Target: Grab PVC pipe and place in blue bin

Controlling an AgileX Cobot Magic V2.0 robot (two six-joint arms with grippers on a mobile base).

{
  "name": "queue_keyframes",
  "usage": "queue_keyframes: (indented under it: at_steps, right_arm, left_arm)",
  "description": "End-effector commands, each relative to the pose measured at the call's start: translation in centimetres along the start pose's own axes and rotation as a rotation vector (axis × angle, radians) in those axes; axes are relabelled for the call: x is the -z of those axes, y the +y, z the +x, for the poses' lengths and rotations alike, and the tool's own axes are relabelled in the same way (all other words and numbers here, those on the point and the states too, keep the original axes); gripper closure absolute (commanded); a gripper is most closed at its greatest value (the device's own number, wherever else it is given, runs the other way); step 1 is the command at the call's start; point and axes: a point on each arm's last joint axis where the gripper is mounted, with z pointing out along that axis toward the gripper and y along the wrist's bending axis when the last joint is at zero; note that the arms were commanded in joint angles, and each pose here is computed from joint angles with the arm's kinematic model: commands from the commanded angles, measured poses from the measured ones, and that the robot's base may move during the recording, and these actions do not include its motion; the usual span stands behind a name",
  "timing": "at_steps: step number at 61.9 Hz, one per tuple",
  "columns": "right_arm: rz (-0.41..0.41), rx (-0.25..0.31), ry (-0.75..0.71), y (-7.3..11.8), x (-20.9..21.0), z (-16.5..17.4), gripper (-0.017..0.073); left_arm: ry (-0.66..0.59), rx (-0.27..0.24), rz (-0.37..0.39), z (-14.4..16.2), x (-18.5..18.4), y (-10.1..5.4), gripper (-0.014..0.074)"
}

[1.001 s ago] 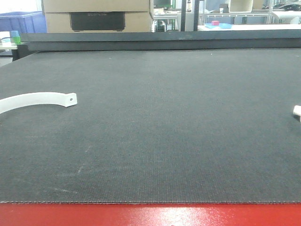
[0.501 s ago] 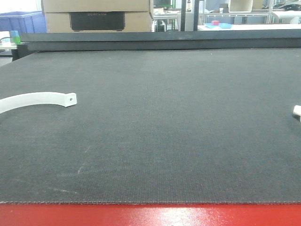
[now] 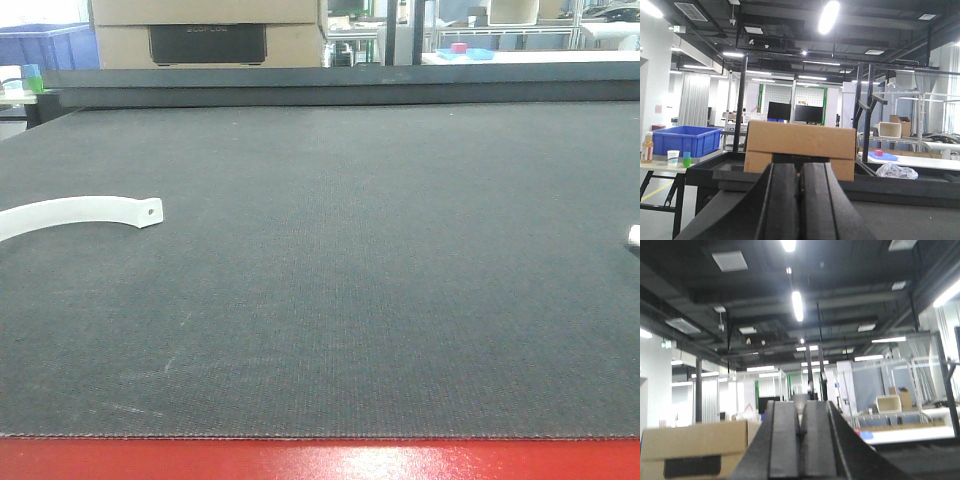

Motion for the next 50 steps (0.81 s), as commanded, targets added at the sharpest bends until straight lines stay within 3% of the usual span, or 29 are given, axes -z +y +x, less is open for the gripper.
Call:
queue_keyframes:
  at_steps: [1,12,27,40,50]
  right_arm:
    - [-0.001,0.001,0.023,0.4,-1.2,-1.6,0.0727]
    - [-0.006,0.001,0.233,1.0,-4.3,-2.7,0.0727]
    - [-0.006,0.005,0.657,1.6,-9.0,-1.8,0.0727]
    - [0.017,0.002,1.064,1.4,-12.3,2.9,0.0727]
    - [0.046,-0.008,1.364,0.8,-13.8,8.2,0.0727]
  left_arm:
    - [0.028,0.002,0.003,-2.3,-1.7,-0.2,0.0705]
    - [0.255,0.002,-0.01,-4.4,-6.7,-0.3,0.0705]
    - [0.655,0.001,-0.032,-2.8,-12.7,-0.2,0.0705]
    - [0.927,0.084,-0.028,-0.8,-16.5,-0.6,0.0705]
    - [1.095,0.161,-0.024,2.7,-18.3,-0.9,0.0705]
